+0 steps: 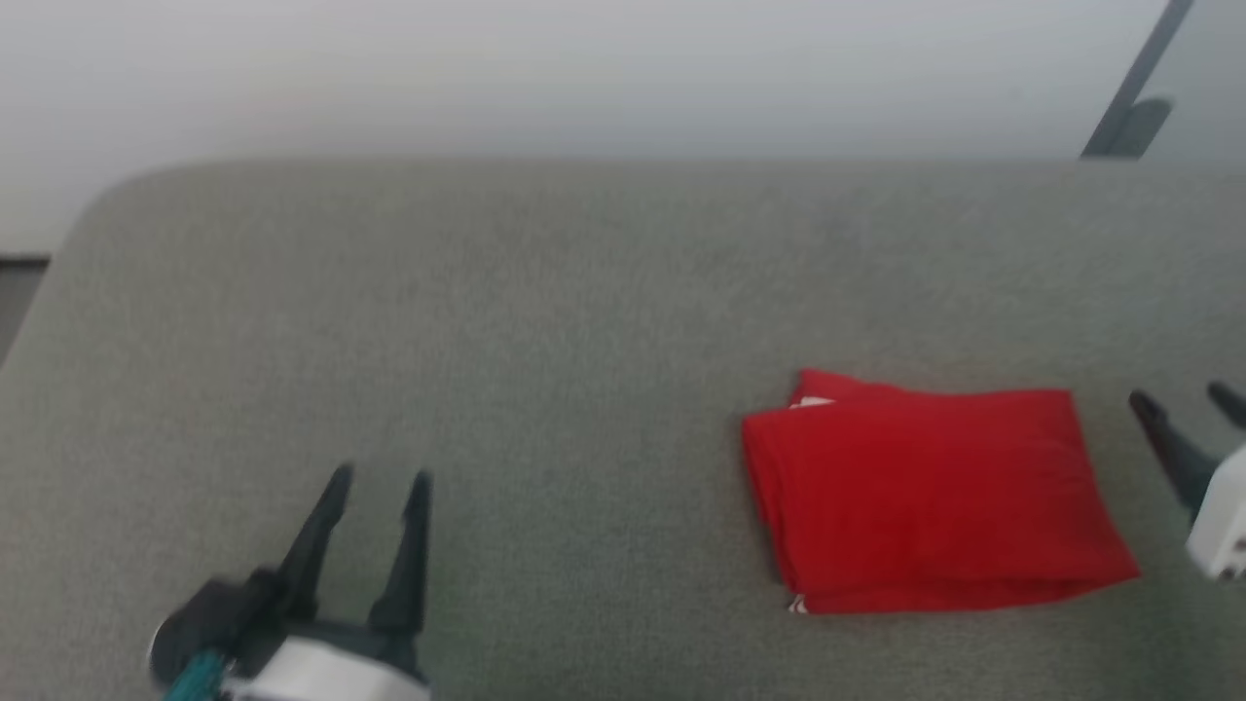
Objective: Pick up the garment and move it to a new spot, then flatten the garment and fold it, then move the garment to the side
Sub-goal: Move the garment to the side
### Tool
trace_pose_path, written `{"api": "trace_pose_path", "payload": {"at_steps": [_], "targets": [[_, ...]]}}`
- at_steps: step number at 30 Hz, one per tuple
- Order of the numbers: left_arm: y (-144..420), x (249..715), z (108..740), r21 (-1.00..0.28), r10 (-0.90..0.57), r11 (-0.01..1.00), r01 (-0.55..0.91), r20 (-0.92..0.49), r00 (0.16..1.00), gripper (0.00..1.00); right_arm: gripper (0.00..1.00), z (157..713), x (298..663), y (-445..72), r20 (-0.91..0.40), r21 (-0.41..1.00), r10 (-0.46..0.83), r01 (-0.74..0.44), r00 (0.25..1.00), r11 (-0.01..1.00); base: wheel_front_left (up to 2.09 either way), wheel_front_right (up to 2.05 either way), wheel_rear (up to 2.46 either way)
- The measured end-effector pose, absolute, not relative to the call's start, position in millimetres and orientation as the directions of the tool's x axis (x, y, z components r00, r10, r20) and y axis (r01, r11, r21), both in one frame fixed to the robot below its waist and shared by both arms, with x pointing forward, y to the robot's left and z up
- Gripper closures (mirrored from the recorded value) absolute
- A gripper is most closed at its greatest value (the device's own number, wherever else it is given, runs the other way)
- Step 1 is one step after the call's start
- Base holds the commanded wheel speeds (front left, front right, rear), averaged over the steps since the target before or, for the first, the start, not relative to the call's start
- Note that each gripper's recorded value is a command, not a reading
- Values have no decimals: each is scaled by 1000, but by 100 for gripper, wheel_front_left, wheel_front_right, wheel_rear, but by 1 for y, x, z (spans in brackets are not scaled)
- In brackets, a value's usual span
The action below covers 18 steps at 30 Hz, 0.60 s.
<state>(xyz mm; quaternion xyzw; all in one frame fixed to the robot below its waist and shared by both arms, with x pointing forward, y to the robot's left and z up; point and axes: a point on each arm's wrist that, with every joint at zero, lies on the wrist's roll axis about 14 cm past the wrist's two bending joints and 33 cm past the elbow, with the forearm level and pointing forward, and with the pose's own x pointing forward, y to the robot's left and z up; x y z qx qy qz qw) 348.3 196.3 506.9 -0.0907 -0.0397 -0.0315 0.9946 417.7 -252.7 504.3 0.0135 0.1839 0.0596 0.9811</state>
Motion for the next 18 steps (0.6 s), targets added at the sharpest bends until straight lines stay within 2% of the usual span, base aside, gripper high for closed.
{"api": "trace_pose_path", "payload": {"at_steps": [4,6,7,8,10,16,17,18], "targets": [[189,374,501,-166,-93,981,103,67,993,0,0,483,442,-254,-503,54,135,-126,853,991,0,0,0],[189,386,499,-165,-97,981,107,64,993,0,0,455,440,-249,-627,66,154,-144,764,987,0,0,0],[189,395,496,-163,-101,981,109,59,993,0,0,428,434,-245,-728,87,168,-154,665,984,0,0,0],[189,399,495,-161,-102,981,110,58,993,0,0,418,430,-244,-767,92,174,-162,617,983,0,0,0],[191,407,493,-162,-99,981,107,55,994,0,0,405,430,-240,-810,113,190,-170,555,979,0,0,0],[194,428,488,-147,-106,983,112,50,993,0,0,380,438,-232,-860,133,204,-182,468,974,0,0,0],[194,431,487,-144,-109,983,115,48,993,0,9,378,438,-231,-862,135,208,-186,463,973,0,0,0],[194,434,486,-140,-113,983,119,47,992,0,64,376,440,-230,-862,138,212,-189,460,972,0,0,0]]}}
